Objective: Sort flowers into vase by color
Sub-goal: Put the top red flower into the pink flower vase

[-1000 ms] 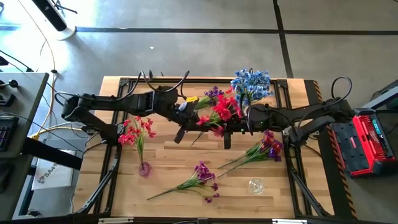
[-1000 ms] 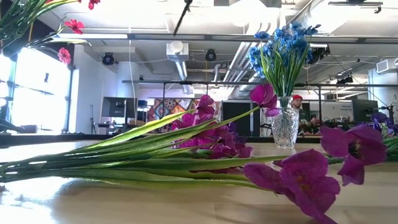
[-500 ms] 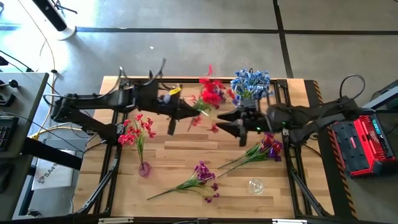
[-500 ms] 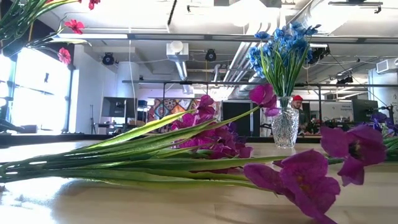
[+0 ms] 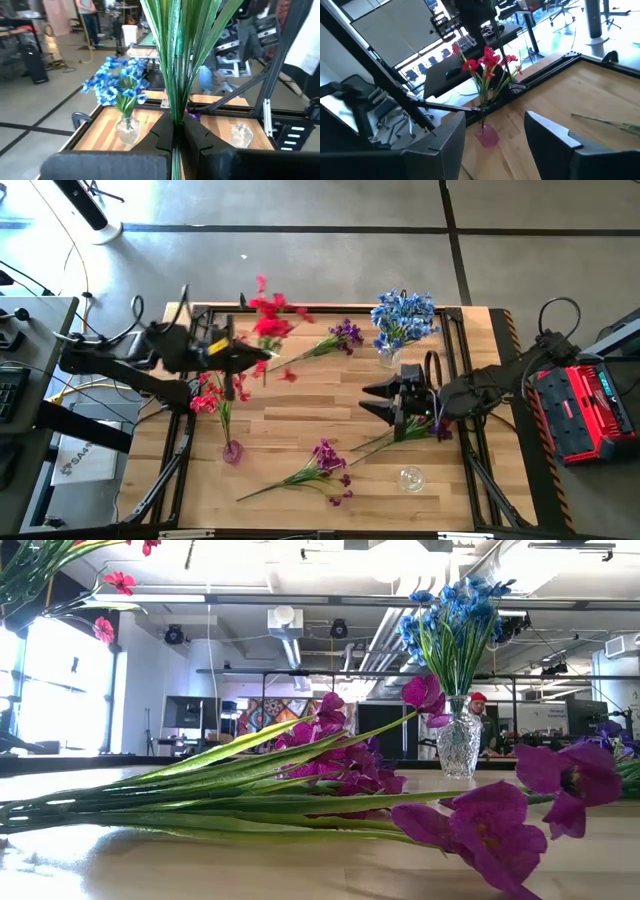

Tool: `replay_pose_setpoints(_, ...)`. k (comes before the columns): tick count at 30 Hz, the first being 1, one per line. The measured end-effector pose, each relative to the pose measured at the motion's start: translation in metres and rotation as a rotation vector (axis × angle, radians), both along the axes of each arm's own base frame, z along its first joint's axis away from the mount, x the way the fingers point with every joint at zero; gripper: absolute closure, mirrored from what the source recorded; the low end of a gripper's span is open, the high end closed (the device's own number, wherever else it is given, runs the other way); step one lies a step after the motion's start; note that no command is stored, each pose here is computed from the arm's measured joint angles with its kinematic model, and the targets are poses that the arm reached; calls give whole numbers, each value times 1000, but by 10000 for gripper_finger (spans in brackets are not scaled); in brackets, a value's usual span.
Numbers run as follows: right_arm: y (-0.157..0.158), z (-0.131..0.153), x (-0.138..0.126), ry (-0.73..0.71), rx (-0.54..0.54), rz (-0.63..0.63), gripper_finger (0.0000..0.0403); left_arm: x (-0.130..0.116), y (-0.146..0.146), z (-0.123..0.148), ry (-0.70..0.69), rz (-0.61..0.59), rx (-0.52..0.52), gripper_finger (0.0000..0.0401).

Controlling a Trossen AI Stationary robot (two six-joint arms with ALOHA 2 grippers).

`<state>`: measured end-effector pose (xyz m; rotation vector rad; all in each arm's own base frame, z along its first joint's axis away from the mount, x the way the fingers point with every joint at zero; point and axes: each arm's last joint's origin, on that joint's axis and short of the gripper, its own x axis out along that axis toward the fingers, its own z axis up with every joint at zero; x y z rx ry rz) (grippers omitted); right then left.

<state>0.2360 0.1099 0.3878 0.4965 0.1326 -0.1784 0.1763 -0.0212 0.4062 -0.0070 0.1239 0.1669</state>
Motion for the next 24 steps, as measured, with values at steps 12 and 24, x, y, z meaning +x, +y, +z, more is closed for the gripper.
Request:
replay_pose_setpoints(12,14,-13,10,40,43,31,210,-57,-6,-69,13,25,-8,401)
replay_pose_setpoints(24,11,-15,14,33,79,-2,210,-66,-10,-86,-133,-84,16,401)
